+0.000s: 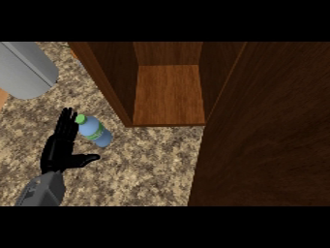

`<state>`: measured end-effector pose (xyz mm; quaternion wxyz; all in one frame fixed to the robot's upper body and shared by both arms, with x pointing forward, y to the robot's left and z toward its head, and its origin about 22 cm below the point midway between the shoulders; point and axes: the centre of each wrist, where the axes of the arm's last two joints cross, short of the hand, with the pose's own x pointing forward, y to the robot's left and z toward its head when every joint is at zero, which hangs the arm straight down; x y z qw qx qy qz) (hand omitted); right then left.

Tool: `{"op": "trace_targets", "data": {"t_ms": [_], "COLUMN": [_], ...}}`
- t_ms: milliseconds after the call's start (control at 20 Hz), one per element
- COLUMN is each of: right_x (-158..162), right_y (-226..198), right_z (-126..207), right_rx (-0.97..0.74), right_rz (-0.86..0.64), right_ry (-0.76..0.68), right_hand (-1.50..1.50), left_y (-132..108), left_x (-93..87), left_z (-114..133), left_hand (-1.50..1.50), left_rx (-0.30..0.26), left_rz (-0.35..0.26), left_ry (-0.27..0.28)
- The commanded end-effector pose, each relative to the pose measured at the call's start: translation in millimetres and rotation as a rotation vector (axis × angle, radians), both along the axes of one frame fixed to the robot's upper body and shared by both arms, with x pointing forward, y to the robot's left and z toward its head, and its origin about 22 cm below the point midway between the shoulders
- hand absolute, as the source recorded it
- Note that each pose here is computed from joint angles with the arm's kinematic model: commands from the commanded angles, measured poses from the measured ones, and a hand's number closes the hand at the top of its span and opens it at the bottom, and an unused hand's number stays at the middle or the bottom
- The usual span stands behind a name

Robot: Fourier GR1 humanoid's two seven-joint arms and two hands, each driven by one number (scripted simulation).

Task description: Pick up the bottled water, place it into the cabinet and close the cabinet

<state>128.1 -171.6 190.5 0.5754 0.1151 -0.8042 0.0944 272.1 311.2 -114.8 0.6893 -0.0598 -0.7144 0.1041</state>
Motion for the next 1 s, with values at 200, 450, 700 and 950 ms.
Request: {"op": "trace_targets", "data": {"t_ms": [200,450,700,950], "right_x": [-37.1,-35.9,-26.0,-24.1], "right_y": [-14.6,-18.7,-7.8,-13.7], "right_z": [29.1,28.0,15.7,21.0], "right_rx": [0.009,0.019,0.039,0.009], "right_rz": [-0.031,-0.039,-0.070,-0.051], "right_ry": [-0.086,-0.082,-0.065,-0.077], "right_hand": [-1.50,-1.50,-1.50,-1.50], "left_y": [0.3,-6.7,-17.3,-15.6], "left_x": [11.2,10.4,22.6,19.4], "left_z": [-8.0,-15.6,-11.1,-15.7], "left_hand": [-1.50,-1.50,-1.50,-1.50], "left_rx": [-0.084,-0.105,-0.160,-0.200], "left_rz": [0.023,0.010,-0.008,-0.019], "left_ry": [-0.039,-0.028,-0.040,-0.045]}}
